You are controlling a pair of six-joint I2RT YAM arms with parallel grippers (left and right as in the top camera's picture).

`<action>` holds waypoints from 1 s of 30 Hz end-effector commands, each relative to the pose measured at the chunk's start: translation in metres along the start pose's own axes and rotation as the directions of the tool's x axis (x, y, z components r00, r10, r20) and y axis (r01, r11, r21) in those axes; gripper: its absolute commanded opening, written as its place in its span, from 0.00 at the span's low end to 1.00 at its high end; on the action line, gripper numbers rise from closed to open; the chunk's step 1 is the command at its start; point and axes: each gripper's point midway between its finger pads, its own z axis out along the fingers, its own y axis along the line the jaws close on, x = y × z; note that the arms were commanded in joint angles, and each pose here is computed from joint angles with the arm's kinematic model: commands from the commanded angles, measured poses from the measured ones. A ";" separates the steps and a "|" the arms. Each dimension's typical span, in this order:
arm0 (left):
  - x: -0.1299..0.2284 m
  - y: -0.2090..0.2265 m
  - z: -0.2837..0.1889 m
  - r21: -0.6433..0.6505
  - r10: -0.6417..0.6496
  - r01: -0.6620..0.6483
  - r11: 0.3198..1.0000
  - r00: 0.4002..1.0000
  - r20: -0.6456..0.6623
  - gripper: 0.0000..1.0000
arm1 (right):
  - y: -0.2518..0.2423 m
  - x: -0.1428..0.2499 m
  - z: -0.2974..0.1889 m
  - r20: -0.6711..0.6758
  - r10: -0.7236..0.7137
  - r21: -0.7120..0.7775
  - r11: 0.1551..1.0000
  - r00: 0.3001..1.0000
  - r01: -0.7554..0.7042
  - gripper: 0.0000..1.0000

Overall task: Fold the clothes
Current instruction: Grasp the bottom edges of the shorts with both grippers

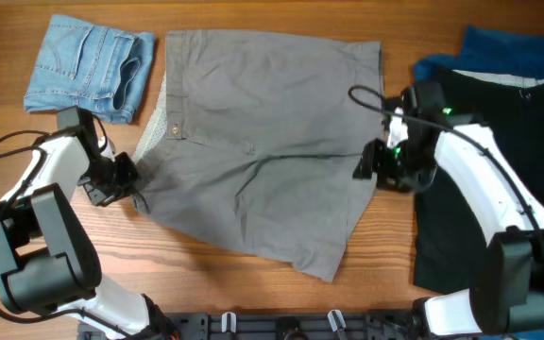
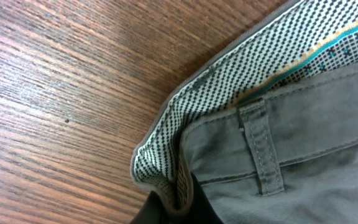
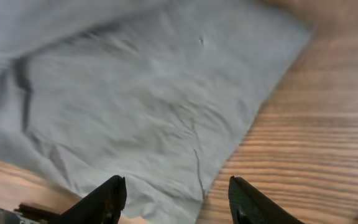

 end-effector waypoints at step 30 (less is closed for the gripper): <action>0.016 -0.003 0.001 0.034 -0.032 0.035 0.999 0.997 -0.066 0.04 | 0.001 0.134 0.066 -0.107 0.161 0.274 0.953 0.981 -0.127 0.04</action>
